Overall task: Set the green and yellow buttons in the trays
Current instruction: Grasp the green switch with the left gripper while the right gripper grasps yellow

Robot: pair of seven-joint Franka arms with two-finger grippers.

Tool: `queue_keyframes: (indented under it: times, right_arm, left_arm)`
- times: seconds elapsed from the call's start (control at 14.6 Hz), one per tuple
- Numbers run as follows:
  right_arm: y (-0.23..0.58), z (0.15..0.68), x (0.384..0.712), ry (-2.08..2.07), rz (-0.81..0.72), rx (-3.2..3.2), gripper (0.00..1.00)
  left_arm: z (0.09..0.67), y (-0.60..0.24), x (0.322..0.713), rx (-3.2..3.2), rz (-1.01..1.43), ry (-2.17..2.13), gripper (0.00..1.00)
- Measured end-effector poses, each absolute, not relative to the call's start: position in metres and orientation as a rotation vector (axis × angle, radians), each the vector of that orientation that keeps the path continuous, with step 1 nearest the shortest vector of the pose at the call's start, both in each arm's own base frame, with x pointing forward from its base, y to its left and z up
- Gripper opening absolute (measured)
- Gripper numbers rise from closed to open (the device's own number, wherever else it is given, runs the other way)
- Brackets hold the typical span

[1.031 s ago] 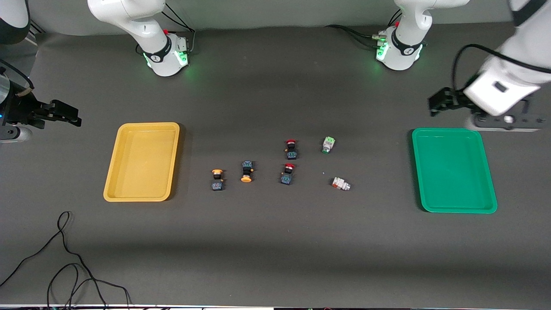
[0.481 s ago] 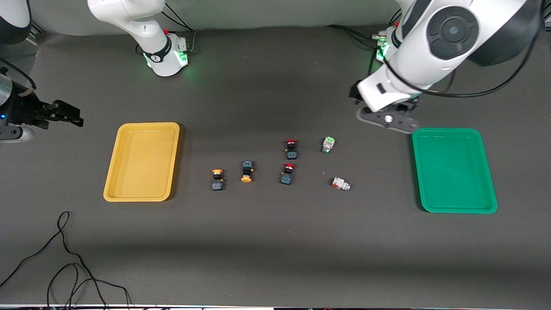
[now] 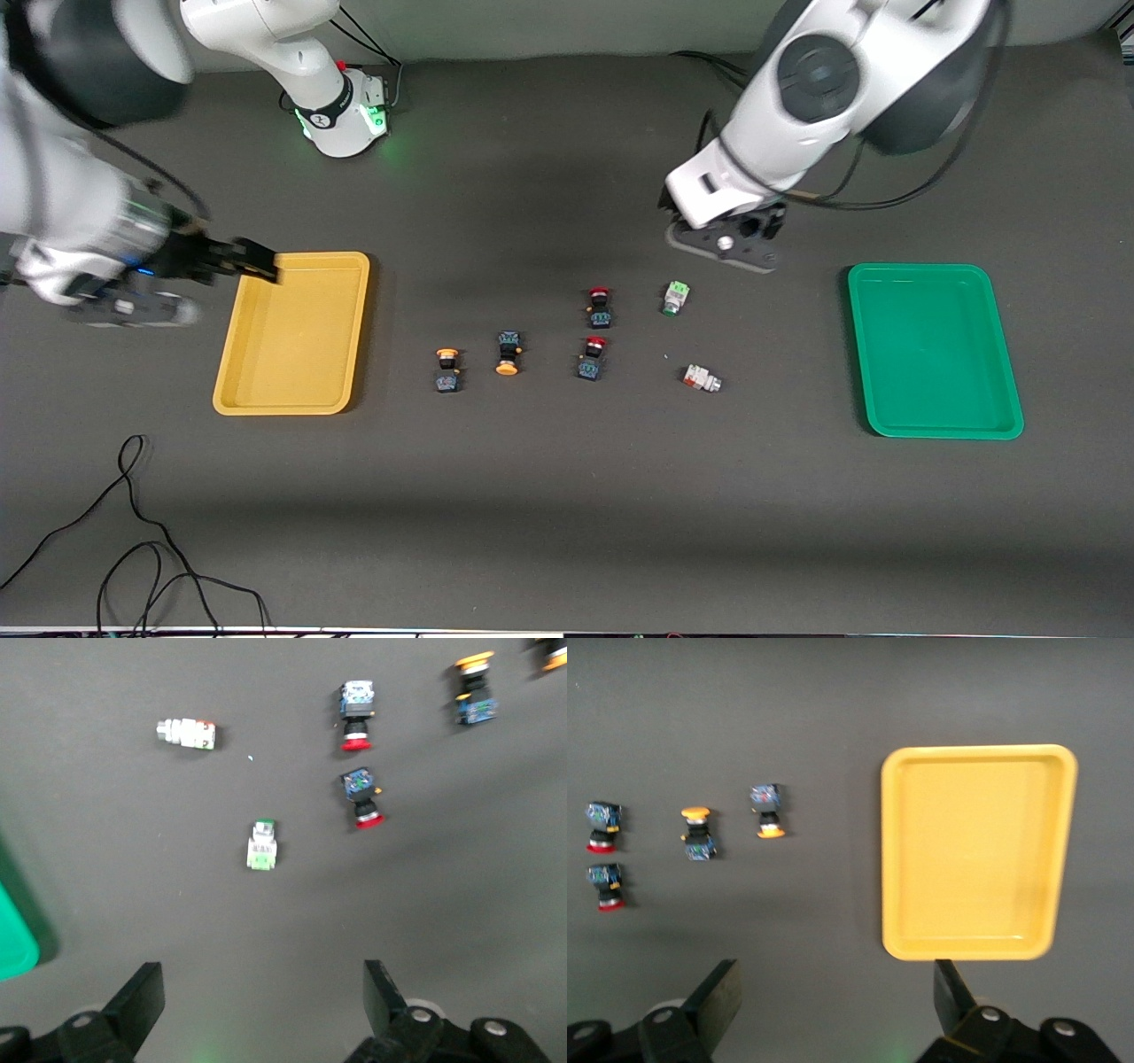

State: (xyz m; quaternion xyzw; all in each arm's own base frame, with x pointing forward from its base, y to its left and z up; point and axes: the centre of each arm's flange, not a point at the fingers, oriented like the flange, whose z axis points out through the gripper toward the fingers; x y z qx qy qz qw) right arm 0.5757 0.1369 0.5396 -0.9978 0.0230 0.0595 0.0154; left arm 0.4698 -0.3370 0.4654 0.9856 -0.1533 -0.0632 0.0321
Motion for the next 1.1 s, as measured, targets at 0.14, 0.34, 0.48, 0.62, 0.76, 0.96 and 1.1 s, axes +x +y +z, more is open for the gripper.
queue_keyframes:
  times: [0.14, 0.34, 0.48, 0.62, 0.76, 0.96, 1.1]
  right_arm:
    - [0.163, 0.503, 0.583, 0.057, 0.147, -3.111, 0.97]
    - [0.181, 0.444, 0.587, 0.047, 0.085, -3.113, 0.97]
    - [0.193, 0.405, 0.589, 0.080, 0.073, -3.122, 0.97]
    - [0.208, 0.368, 0.595, 0.088, 0.051, -3.131, 0.97]
    - [0.220, 0.328, 0.602, 0.086, 0.025, -3.140, 0.97]
    - [0.231, 0.269, 0.607, 0.131, 0.029, -3.114, 0.97]
    - [0.241, 0.234, 0.604, 0.120, 0.030, -3.118, 0.97]
  left_arm:
    - [0.415, -0.335, 0.462, 3.048, -0.165, -0.474, 1.00]
    - [0.352, -0.321, 0.461, 3.093, -0.113, -0.499, 1.00]
    - [0.316, -0.319, 0.459, 3.098, -0.101, -0.467, 1.00]
    - [0.285, -0.320, 0.458, 3.097, -0.067, -0.436, 1.00]
    - [0.253, -0.322, 0.456, 3.099, -0.046, -0.398, 1.00]
    - [0.218, -0.337, 0.443, 3.084, -0.048, -0.348, 1.00]
    - [0.203, -0.353, 0.429, 3.083, -0.051, -0.325, 1.00]
